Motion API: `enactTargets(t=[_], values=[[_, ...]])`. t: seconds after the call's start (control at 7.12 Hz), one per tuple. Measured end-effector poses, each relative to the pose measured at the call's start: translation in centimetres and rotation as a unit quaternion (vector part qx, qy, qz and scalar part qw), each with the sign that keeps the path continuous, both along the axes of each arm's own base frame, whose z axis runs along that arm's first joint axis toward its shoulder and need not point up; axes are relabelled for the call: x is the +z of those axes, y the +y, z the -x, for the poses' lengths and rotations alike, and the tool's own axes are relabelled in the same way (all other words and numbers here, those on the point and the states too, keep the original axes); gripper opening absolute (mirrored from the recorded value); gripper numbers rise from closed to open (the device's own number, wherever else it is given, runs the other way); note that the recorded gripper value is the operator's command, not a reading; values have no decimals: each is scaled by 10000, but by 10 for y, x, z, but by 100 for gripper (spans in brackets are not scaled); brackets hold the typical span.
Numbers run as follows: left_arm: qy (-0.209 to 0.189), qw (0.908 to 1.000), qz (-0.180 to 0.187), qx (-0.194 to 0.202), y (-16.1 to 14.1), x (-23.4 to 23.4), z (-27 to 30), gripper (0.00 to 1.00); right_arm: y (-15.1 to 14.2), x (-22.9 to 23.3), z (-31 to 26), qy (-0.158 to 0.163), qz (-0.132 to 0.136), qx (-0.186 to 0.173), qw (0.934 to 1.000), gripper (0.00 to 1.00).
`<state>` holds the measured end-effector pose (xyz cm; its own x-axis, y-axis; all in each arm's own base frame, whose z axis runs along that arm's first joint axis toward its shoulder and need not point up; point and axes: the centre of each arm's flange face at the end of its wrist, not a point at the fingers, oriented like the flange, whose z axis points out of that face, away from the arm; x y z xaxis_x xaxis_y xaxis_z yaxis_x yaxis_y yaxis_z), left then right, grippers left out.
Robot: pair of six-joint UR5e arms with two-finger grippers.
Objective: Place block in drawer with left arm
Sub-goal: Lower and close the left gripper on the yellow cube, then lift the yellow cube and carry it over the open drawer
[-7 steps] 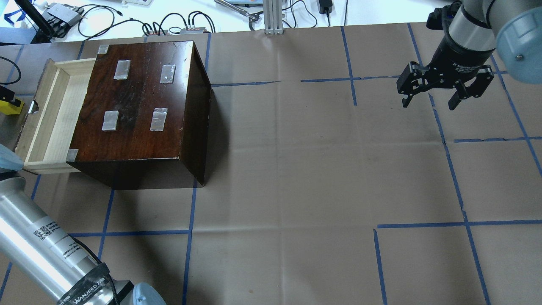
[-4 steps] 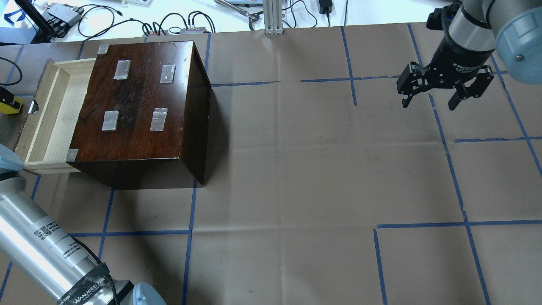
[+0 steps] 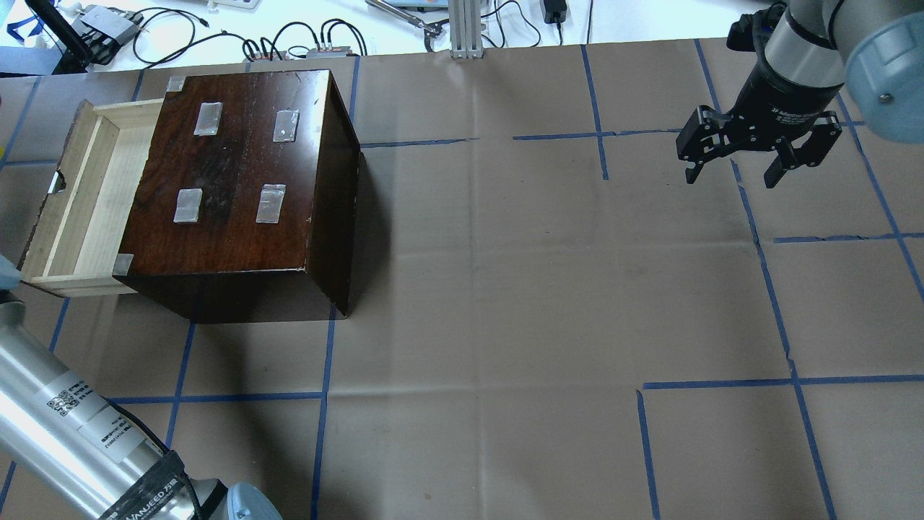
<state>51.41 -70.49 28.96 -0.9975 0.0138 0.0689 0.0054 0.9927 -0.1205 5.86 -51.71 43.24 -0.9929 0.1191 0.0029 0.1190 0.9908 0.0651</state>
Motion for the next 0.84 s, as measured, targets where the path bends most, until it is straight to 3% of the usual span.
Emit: enactTargets(t=[0.42, 0.84], values=[[212, 9994, -265, -109, 37, 89, 36, 37, 0, 0, 0, 0, 3, 0, 10000, 100], [430, 9980, -462, -72, 85, 115, 99, 37, 0, 0, 0, 0, 2, 0, 10000, 100]])
